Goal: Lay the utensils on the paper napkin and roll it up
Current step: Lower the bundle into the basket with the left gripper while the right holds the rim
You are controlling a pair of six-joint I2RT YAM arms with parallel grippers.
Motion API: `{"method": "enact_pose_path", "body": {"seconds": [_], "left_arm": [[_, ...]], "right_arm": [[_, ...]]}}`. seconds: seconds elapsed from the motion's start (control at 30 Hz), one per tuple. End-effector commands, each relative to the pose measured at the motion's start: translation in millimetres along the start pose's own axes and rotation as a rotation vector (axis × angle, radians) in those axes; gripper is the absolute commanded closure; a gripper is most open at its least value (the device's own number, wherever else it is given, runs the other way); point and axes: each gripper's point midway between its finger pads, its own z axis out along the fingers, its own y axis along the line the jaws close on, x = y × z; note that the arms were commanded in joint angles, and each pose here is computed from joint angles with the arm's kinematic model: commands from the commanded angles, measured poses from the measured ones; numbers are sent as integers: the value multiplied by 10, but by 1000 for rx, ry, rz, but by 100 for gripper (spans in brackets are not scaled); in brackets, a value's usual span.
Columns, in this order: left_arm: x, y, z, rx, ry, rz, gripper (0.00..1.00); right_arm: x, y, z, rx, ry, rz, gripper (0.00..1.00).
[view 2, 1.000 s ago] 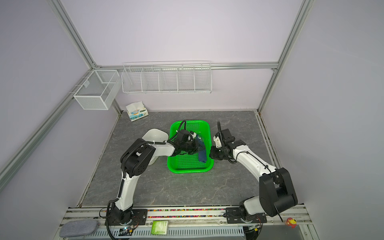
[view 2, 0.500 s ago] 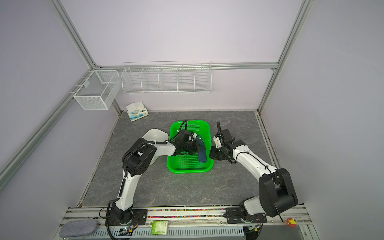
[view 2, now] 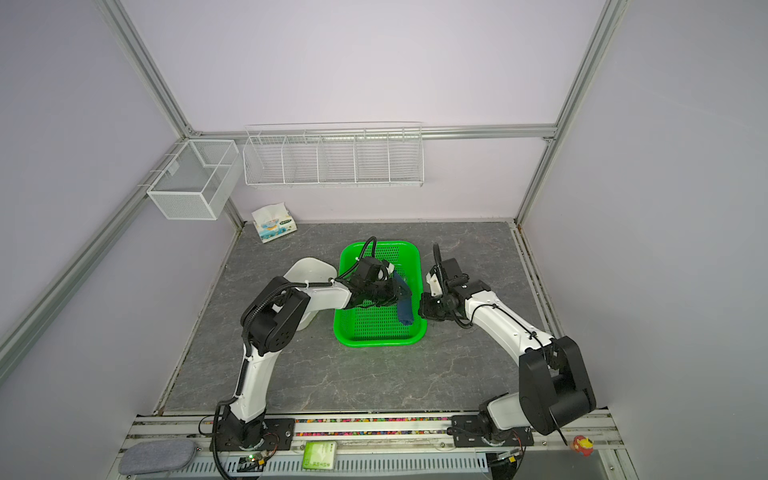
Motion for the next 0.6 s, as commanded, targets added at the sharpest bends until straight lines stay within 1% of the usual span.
{"method": "enact_pose_path", "body": {"seconds": [0.0, 0.23, 0.57], "left_arm": [[75, 230, -60, -123, 11, -8, 65], [67, 252, -130, -157, -2, 5, 60], [83, 304, -212, -206, -2, 22, 55]], "right_arm": [[56, -51, -58, 29, -1, 17, 86], [43, -59, -66, 35, -8, 19, 87], [44, -51, -82, 34, -12, 18, 87]]}}
